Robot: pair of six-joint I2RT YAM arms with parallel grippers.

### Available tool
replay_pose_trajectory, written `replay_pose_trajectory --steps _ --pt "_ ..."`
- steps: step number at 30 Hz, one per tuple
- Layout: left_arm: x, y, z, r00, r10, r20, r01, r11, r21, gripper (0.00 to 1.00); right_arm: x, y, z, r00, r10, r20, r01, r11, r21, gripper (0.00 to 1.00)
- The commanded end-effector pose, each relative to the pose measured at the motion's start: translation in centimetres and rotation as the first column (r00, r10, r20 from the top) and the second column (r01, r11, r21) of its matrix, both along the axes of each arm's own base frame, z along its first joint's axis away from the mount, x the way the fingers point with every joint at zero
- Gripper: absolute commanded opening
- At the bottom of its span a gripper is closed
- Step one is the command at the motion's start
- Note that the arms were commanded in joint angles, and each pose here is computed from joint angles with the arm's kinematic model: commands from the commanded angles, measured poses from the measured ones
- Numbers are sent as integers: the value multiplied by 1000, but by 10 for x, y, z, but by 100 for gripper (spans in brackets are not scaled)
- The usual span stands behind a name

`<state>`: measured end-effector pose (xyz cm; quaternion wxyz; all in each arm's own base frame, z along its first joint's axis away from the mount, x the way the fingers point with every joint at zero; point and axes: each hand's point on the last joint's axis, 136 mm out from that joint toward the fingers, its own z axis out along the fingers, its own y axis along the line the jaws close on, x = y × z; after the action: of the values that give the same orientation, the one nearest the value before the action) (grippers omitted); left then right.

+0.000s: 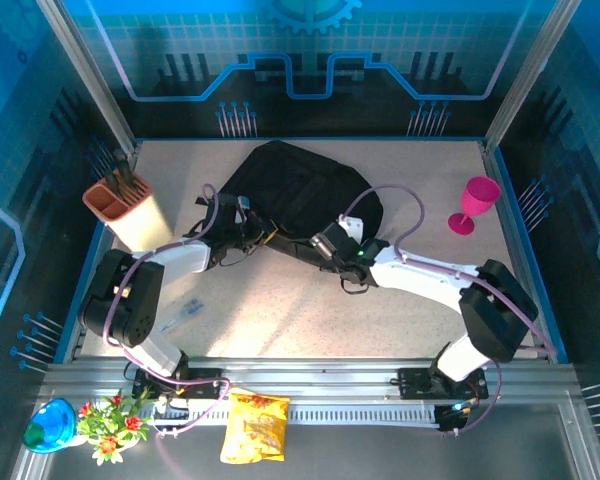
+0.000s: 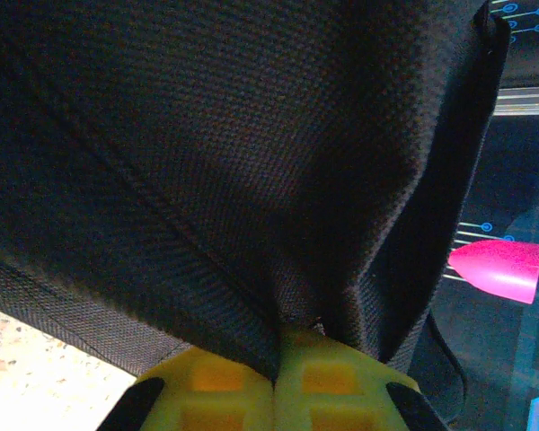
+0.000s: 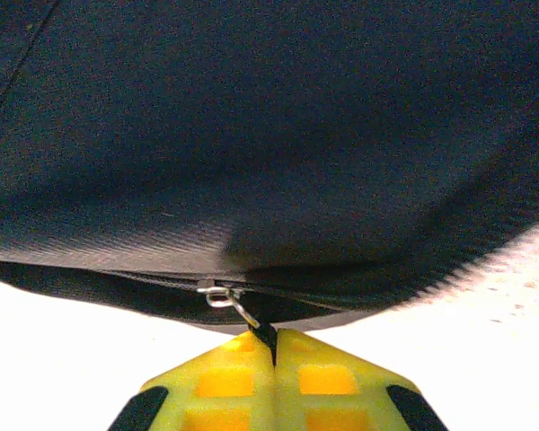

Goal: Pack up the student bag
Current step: Unzip the student bag at the top-center of the table.

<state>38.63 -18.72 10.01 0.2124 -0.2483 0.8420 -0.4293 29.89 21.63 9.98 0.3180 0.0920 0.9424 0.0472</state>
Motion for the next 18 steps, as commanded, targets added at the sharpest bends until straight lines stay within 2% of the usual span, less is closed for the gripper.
replay_pose_trajectory --steps 1,9,15,18 --pt "12 10 0 1000 14 14 -15 999 34 0 -11 -39 10 998 -59 35 63 991 -116 0" --pt "17 15 -6 1000 21 5 -22 998 54 0 -9 -71 18 996 -87 38 90 991 -103 0" --pt "23 16 -11 1000 3 -5 -2 998 62 0 13 -72 8 999 23 -27 -24 999 -38 0" --pt "26 16 -13 1000 -8 -7 9 997 73 0 23 -79 4 997 52 -50 -54 997 -55 0"
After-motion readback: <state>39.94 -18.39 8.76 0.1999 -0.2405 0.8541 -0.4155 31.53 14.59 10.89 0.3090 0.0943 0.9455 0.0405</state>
